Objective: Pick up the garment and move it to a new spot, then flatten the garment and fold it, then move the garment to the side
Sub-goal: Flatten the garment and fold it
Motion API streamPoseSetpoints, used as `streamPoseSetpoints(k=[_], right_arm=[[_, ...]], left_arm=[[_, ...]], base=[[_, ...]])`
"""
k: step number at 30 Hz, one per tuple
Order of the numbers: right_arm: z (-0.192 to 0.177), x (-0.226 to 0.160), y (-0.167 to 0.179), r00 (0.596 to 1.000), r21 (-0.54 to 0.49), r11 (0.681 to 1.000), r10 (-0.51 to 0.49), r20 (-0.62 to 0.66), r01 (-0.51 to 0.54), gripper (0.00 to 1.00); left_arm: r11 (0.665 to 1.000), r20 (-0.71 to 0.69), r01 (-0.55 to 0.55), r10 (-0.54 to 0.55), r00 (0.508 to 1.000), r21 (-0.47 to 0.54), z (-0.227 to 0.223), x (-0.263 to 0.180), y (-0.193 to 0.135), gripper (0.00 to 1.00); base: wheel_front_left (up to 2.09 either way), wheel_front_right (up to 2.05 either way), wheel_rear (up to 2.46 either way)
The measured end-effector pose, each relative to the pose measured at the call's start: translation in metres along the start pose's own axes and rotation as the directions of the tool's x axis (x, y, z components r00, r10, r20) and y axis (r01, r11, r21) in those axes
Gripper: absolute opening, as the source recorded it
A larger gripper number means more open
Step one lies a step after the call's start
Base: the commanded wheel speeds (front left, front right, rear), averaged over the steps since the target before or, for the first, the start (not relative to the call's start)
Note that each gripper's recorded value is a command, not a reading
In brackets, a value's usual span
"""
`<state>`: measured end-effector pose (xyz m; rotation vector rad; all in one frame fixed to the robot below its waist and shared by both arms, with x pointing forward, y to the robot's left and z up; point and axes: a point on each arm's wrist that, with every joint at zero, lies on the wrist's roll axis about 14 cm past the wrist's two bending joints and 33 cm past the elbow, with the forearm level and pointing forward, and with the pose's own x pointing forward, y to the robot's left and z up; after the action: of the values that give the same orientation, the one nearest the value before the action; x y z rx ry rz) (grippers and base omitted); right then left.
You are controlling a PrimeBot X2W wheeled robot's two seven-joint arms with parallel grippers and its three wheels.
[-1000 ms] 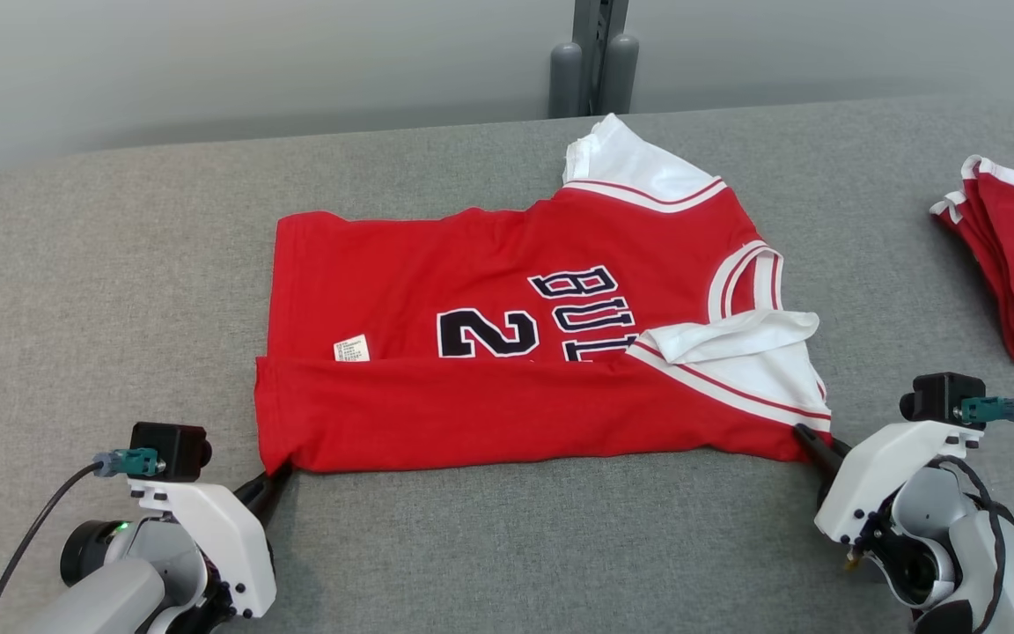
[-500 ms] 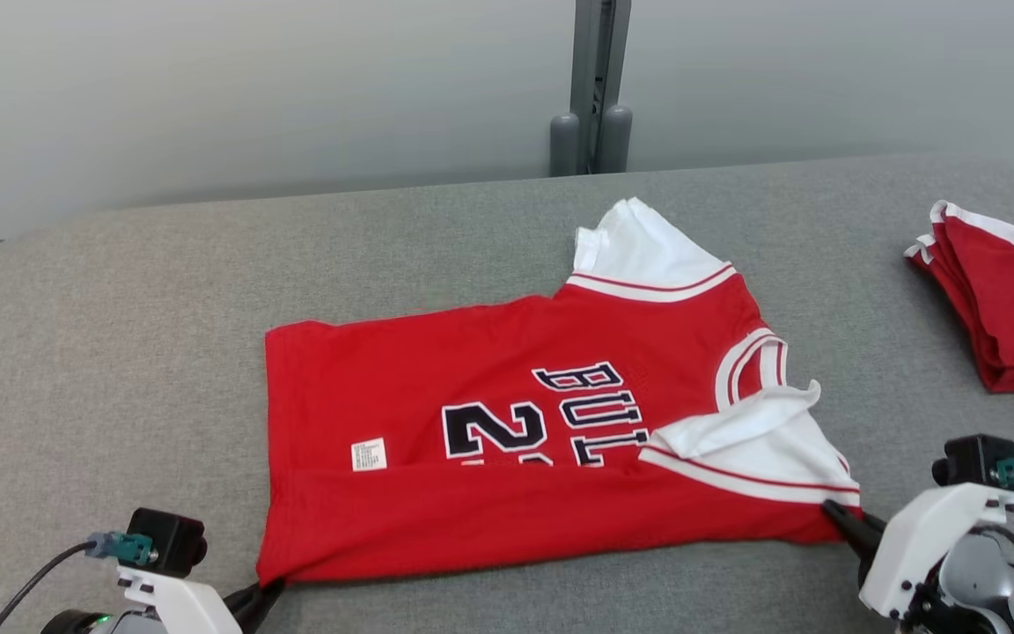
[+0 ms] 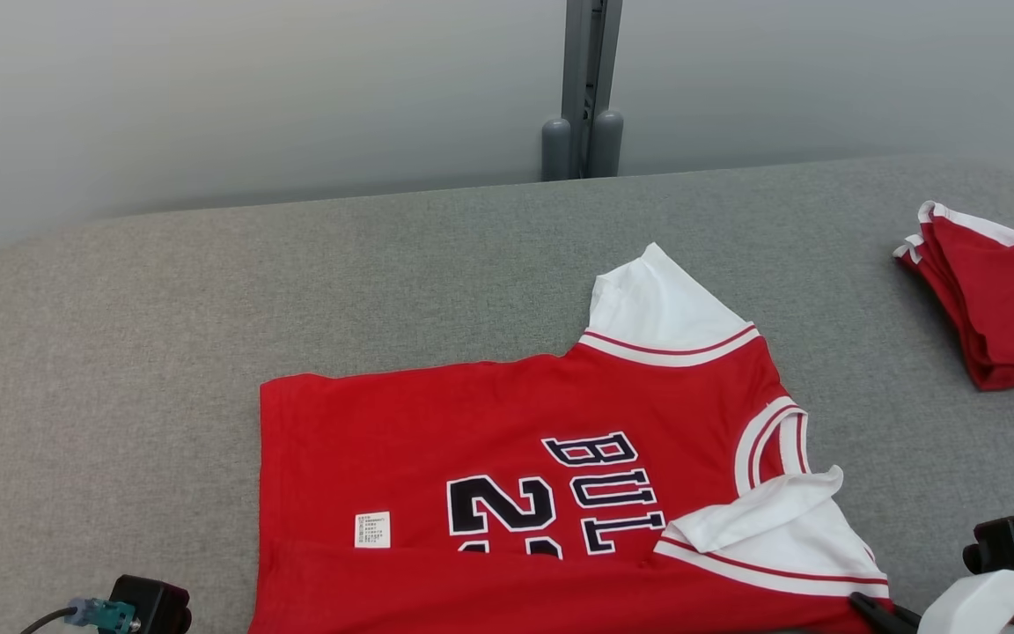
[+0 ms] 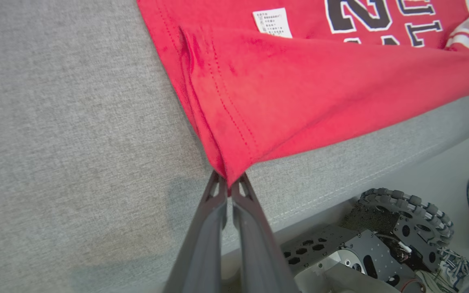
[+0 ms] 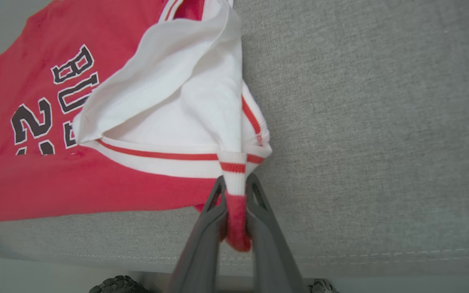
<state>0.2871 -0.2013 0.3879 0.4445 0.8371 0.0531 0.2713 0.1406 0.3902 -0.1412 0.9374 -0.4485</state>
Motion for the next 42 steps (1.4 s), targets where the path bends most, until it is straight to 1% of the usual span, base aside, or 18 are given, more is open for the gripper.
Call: streamPoseSetpoints(k=[2, 3, 4, 5, 6, 7, 8, 11, 14, 16, 19, 20, 26, 29, 31, 34, 40, 42], right_arm=[[-0.001, -0.003, 0.002, 1.000, 0.003, 1.000, -0.002, -0.002, 0.002, 0.00], [-0.001, -0.004, 0.003, 1.000, 0.005, 1.000, -0.002, -0.002, 0.002, 0.42], [-0.001, -0.005, 0.004, 1.000, 0.006, 1.000, -0.001, -0.002, 0.001, 1.00], [0.001, -0.006, 0.005, 1.000, 0.006, 1.000, 0.000, 0.005, 0.000, 1.00], [0.003, -0.007, 0.006, 1.000, 0.006, 1.000, -0.002, 0.013, 0.002, 1.00], [0.005, -0.008, 0.006, 1.000, 0.008, 1.000, -0.001, 0.017, 0.000, 1.00], [0.006, -0.008, 0.007, 1.000, 0.006, 1.000, -0.001, 0.021, 0.001, 1.00], [0.011, -0.011, 0.008, 0.999, 0.002, 1.000, -0.002, 0.035, 0.002, 1.00], [0.020, -0.016, 0.006, 0.998, -0.002, 1.000, -0.012, 0.066, 0.012, 1.00], [0.029, -0.019, 0.005, 0.994, -0.007, 1.000, -0.019, 0.107, 0.020, 1.00], [0.056, -0.026, 0.006, 0.976, -0.020, 1.000, -0.019, 0.216, 0.024, 1.00], [0.056, -0.026, 0.006, 0.976, -0.020, 1.000, -0.019, 0.216, 0.024, 1.00], [0.093, -0.024, 0.017, 0.958, -0.088, 0.996, 0.002, 0.287, 0.024, 1.00], [0.122, -0.016, 0.034, 0.940, -0.129, 0.992, 0.043, 0.339, 0.001, 1.00], [0.140, -0.008, 0.046, 0.924, -0.135, 0.991, 0.072, 0.377, -0.022, 1.00], [0.156, 0.011, 0.059, 0.918, -0.164, 0.986, 0.097, 0.386, -0.035, 1.00], [0.193, 0.050, 0.081, 0.910, -0.260, 0.965, 0.126, 0.395, -0.020, 1.00], [0.203, 0.064, 0.087, 0.907, -0.279, 0.960, 0.133, 0.400, -0.018, 1.00]], left_arm=[[1.000, -0.005, -0.001, 0.001, 1.000, -0.002, -0.001, -0.002, -0.001, 0.00], [1.000, -0.008, -0.002, 0.002, 1.000, -0.005, -0.002, -0.003, -0.001, 0.00], [1.000, -0.012, -0.004, 0.004, 1.000, -0.005, -0.003, -0.003, -0.001, 0.00], [1.000, -0.012, -0.005, 0.005, 1.000, -0.004, -0.002, -0.004, -0.001, 0.00], [1.000, -0.014, -0.004, 0.004, 1.000, -0.003, -0.002, -0.004, -0.002, 0.33], [1.000, -0.021, 0.000, 0.000, 1.000, -0.003, -0.003, -0.005, -0.004, 0.58], [1.000, -0.023, 0.001, -0.001, 1.000, -0.002, -0.004, -0.005, -0.005, 1.00], [1.000, -0.029, -0.010, 0.010, 1.000, 0.004, -0.005, -0.008, -0.003, 1.00], [1.000, -0.006, -0.026, 0.026, 1.000, 0.005, 0.001, -0.010, -0.001, 1.00], [0.999, 0.035, -0.040, 0.040, 0.999, 0.003, 0.010, -0.013, 0.002, 1.00], [0.997, 0.097, -0.077, 0.076, 0.992, 0.005, 0.026, -0.018, 0.012, 1.00], [0.997, 0.097, -0.077, 0.076, 0.992, 0.005, 0.026, -0.018, 0.012, 1.00], [0.985, 0.253, -0.150, 0.125, 0.959, 0.081, 0.081, -0.024, 0.032, 1.00], [0.981, 0.340, -0.177, 0.141, 0.930, 0.079, 0.115, -0.021, 0.040, 1.00], [0.979, 0.393, -0.189, 0.147, 0.908, 0.071, 0.135, -0.016, 0.044, 1.00], [0.979, 0.442, -0.195, 0.149, 0.885, 0.061, 0.156, -0.004, 0.049, 1.00], [0.984, 0.399, -0.165, 0.127, 0.908, 0.061, 0.158, 0.031, 0.056, 1.00], [0.986, 0.384, -0.157, 0.123, 0.915, 0.058, 0.158, 0.041, 0.059, 1.00]], base=[[0.00, 0.00, 0.00], [0.00, 0.00, 0.00], [0.00, 0.00, 0.00], [0.00, 0.00, 0.00], [0.00, 0.00, 0.00], [0.00, 0.00, 0.00], [0.00, 0.00, 0.00], [0.00, 0.00, 0.00], [0.00, 0.00, 0.00], [0.00, 0.00, 0.00], [0.00, 0.00, 0.00], [0.00, 0.00, 0.00], [0.00, 0.00, 0.00], [0.00, 0.00, 0.00], [0.00, 0.00, 0.00], [0.00, 0.00, 0.00], [0.00, 0.00, 0.00], [0.00, 0.00, 0.00]])
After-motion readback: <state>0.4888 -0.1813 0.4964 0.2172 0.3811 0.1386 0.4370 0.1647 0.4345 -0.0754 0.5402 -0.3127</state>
